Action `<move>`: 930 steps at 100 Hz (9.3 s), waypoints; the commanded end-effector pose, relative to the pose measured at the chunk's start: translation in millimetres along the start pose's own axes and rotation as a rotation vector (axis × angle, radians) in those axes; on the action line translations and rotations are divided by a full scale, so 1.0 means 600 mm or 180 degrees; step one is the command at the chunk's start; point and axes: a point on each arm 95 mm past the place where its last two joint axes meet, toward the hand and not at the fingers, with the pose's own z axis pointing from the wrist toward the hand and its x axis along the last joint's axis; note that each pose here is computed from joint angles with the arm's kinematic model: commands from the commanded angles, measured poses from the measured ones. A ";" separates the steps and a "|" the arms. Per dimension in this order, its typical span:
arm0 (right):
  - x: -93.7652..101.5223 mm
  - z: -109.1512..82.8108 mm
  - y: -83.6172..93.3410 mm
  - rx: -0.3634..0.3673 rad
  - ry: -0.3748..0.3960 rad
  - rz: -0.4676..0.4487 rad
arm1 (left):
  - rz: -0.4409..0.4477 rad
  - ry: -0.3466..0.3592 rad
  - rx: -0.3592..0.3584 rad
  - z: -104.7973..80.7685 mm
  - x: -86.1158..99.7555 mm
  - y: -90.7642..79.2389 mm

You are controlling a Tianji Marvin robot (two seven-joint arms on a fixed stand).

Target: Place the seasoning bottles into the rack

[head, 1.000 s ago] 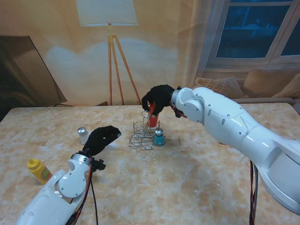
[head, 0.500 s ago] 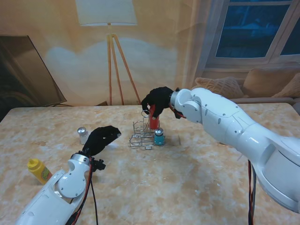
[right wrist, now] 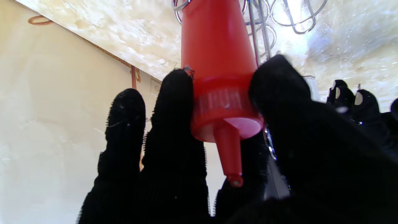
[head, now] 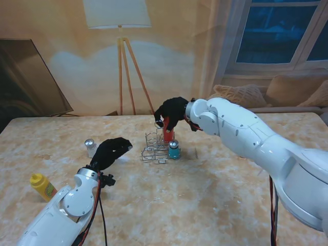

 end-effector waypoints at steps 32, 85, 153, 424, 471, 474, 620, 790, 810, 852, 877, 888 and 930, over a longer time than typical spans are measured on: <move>0.015 0.012 -0.015 0.0112 0.0104 -0.0002 | -0.0002 0.0005 -0.0029 -0.001 0.000 0.003; 0.017 0.023 -0.027 0.0235 0.0144 -0.0110 | -0.0005 0.0003 -0.0025 0.000 -0.001 0.002; 0.011 -0.001 -0.016 0.0301 0.0172 -0.0233 | 0.0000 0.0006 -0.0044 0.000 0.000 0.003; -0.165 -0.379 -0.190 0.1052 -0.1746 -0.0462 | -0.0011 -0.0031 -0.0154 0.003 0.008 0.020; -0.181 -0.379 -0.217 0.1197 -0.1846 -0.0408 | -0.0017 -0.0037 -0.0159 0.002 0.008 0.021; -0.182 -0.378 -0.219 0.1209 -0.1853 -0.0403 | -0.0016 -0.0037 -0.0159 0.002 0.008 0.021; -0.179 -0.355 -0.256 0.1165 -0.1881 -0.0153 | -0.0013 -0.0042 -0.0158 0.002 0.008 0.021; -0.044 -0.277 -0.102 0.0561 -0.1868 -0.0259 | -0.0010 -0.0033 -0.0148 0.003 0.007 0.019; -0.011 -0.257 -0.086 0.0384 -0.1778 -0.0195 | -0.0008 -0.0031 -0.0141 0.002 0.007 0.018; 0.046 -0.230 -0.042 0.0155 -0.1618 -0.0046 | -0.0004 -0.0027 -0.0136 0.002 0.006 0.017; 0.071 -0.210 -0.023 0.0172 -0.1481 0.0004 | -0.0007 -0.0027 -0.0140 0.002 0.007 0.018; 0.083 -0.202 -0.015 0.0151 -0.1435 0.0004 | -0.0009 -0.0027 -0.0137 0.002 0.006 0.018; 0.121 -0.176 -0.006 0.0087 -0.1223 0.0090 | -0.0013 -0.0021 -0.0122 0.001 0.005 0.015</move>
